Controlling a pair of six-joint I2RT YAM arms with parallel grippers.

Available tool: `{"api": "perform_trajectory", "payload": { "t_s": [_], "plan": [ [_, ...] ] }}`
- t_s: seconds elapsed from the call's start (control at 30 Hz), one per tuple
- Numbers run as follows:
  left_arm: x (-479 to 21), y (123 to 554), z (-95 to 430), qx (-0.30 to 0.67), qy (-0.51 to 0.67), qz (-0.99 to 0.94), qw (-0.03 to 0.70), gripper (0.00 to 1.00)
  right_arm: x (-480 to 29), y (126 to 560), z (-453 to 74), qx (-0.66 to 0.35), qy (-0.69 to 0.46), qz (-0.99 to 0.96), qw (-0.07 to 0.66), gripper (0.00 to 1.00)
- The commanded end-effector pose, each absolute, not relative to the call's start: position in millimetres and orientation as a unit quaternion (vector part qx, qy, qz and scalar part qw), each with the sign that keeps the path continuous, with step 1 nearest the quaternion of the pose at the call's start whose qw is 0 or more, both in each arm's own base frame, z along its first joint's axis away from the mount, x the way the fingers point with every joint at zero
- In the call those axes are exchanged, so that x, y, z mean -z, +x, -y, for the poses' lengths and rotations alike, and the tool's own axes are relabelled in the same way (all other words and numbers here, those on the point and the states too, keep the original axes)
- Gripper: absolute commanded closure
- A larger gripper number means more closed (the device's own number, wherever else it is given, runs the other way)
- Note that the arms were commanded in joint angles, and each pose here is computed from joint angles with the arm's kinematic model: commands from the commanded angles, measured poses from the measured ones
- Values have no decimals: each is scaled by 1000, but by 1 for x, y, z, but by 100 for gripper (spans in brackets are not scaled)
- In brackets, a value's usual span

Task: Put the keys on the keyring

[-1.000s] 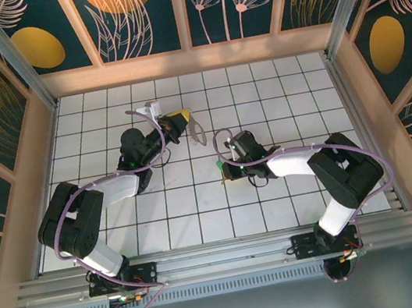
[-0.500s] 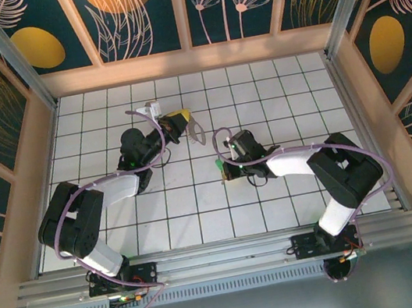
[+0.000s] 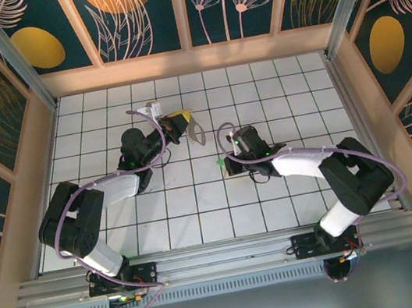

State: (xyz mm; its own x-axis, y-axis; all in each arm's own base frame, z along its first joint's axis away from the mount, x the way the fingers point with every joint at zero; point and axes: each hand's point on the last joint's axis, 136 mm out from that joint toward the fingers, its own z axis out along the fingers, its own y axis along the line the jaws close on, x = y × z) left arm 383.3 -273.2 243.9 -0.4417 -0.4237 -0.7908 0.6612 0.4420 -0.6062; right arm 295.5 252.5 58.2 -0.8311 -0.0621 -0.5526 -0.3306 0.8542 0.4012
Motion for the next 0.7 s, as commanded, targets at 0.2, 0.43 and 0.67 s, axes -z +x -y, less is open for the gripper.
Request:
{"api": "perform_trajectory", "payload": {
  "t_s": [0.2,0.43,0.67],
  "plan": [
    [-268,376,291,529,149,-657,516,100,-103,314,-223,-257,-65,-903,337,100],
    [-275,354,305,526,199,-643,520,100,-133,320,-214,-283,-53,-882,372,100],
    [-275,338,317,515,232,-641,519,100,-166,324,-202,-301,-38,-858,414,100]
  ]
}}
